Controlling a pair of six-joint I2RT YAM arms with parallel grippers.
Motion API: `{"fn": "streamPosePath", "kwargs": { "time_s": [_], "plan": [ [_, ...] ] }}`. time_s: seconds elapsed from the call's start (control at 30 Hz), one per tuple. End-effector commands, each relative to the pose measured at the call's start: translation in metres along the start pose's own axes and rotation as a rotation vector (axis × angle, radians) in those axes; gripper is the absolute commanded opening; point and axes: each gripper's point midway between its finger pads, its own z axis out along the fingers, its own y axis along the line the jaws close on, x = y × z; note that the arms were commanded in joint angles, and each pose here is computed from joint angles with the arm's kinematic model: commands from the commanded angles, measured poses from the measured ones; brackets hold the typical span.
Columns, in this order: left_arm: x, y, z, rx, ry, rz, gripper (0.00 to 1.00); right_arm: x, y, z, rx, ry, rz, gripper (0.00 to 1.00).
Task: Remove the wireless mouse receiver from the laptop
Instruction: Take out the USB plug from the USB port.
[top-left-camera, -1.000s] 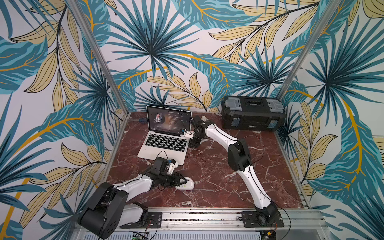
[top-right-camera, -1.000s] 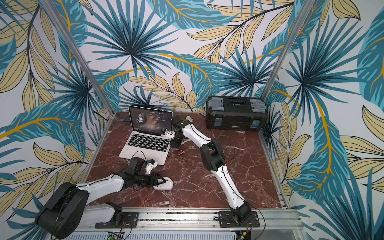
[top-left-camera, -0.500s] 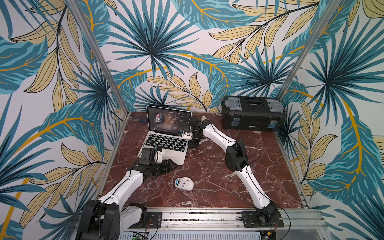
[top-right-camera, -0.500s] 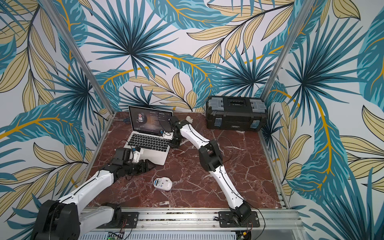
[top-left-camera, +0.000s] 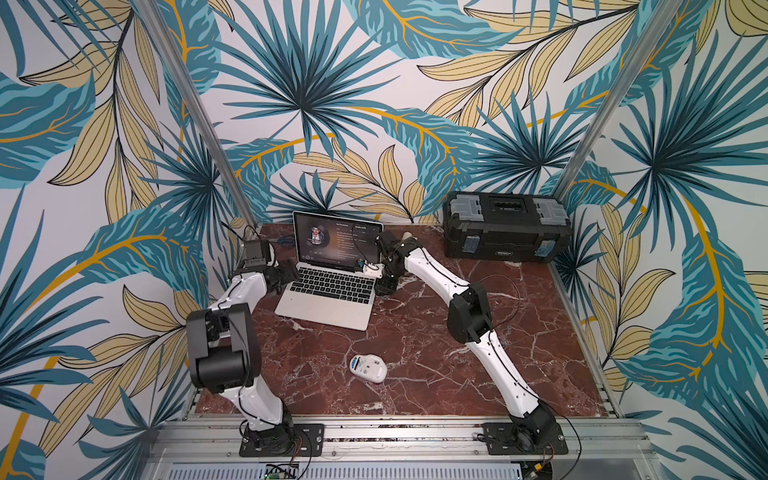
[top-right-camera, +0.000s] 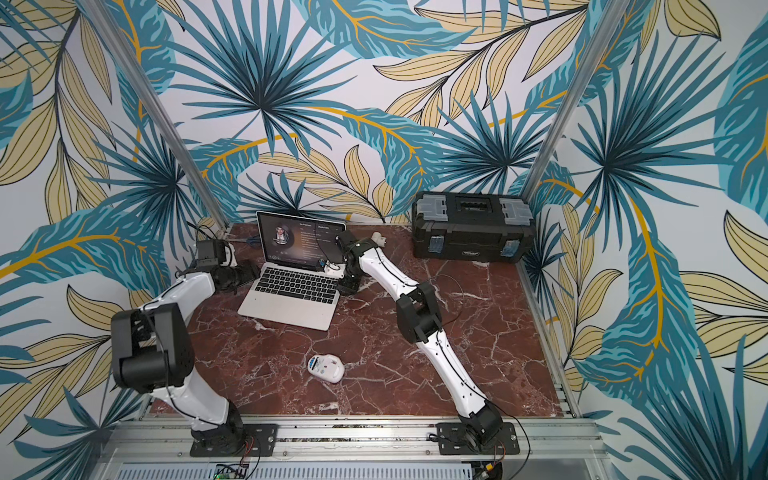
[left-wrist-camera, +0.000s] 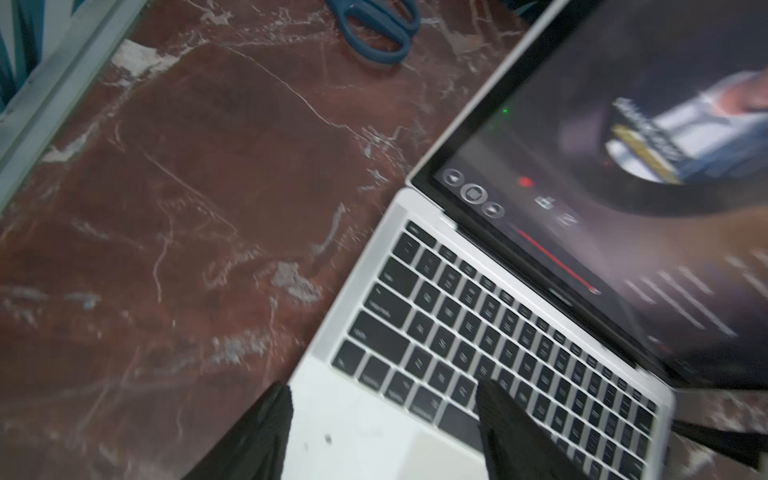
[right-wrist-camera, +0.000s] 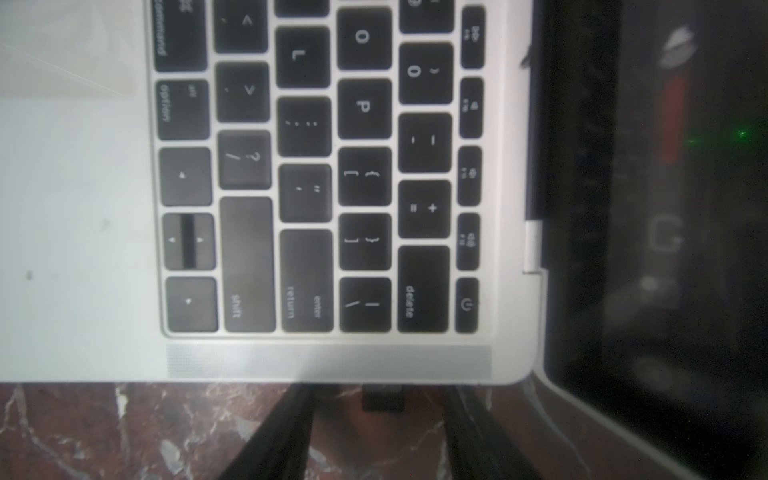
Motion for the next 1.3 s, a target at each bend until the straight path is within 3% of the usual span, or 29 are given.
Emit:
{"fn": "streamPosePath", "kwargs": {
  "time_s": [0.0, 0.27, 0.4, 0.7, 1.27],
  "plan": [
    [-0.002, 0.005, 0.018, 0.007, 0.083, 0.062, 0.73, -0.005, 0.007, 0.009, -0.025, -0.018, -0.014, 0.54],
    [0.017, -0.012, 0.059, 0.156, 0.217, 0.098, 0.73, -0.010, 0.004, 0.010, -0.014, -0.035, -0.049, 0.51],
    [0.031, -0.017, 0.071, 0.188, 0.282, 0.112, 0.66, -0.009, 0.004, 0.012, -0.015, -0.034, -0.061, 0.50],
    [0.056, -0.060, 0.068, 0.302, 0.296, 0.204, 0.61, -0.010, 0.005, 0.012, -0.017, -0.037, -0.073, 0.46],
    [0.066, -0.072, 0.065, 0.349, 0.265, 0.239, 0.56, -0.017, -0.006, 0.013, 0.027, -0.068, -0.107, 0.38]
  ]
}}
